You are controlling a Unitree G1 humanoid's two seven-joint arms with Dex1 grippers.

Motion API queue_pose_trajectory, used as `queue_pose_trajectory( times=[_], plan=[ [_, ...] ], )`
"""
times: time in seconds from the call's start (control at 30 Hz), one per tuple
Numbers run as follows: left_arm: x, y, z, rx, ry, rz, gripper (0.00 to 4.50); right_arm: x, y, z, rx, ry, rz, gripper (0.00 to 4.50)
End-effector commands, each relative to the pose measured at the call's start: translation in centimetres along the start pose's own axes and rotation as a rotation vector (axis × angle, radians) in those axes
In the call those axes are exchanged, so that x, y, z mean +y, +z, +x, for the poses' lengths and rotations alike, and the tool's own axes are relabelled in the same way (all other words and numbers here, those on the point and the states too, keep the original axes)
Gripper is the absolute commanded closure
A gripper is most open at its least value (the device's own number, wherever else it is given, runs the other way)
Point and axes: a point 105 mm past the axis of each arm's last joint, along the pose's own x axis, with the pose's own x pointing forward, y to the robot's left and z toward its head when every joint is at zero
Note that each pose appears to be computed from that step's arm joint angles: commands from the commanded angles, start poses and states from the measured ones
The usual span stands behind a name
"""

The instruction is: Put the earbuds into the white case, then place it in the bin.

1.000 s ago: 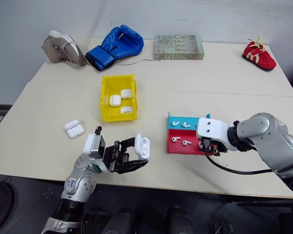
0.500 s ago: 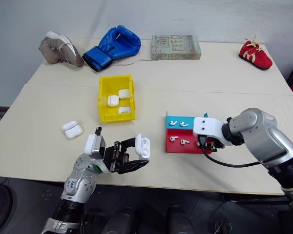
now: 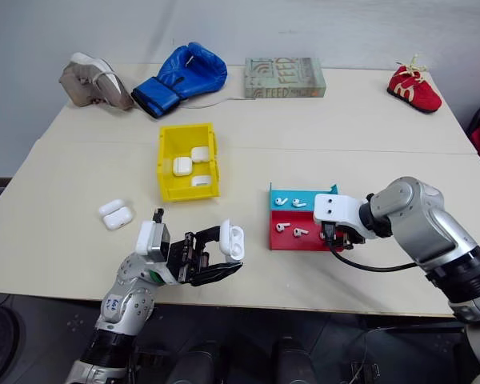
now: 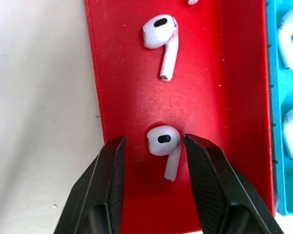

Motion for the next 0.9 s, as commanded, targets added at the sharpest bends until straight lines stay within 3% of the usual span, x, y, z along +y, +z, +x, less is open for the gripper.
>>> queue_pose_trajectory(
  times=[0.03,0.9],
  plan=[
    [-0.35,0.77,0.22,-0.010,-0.015,0.033,1.72,-0.51,0.71,-0.45,-0.006,-0.023,-0.024,2.65],
    [-0.37,0.91,0.09,0.001,-0.009,0.042,1.72,-0.43,0.11,-0.12,0.026,-0.007,0.001,2.65]
  ],
)
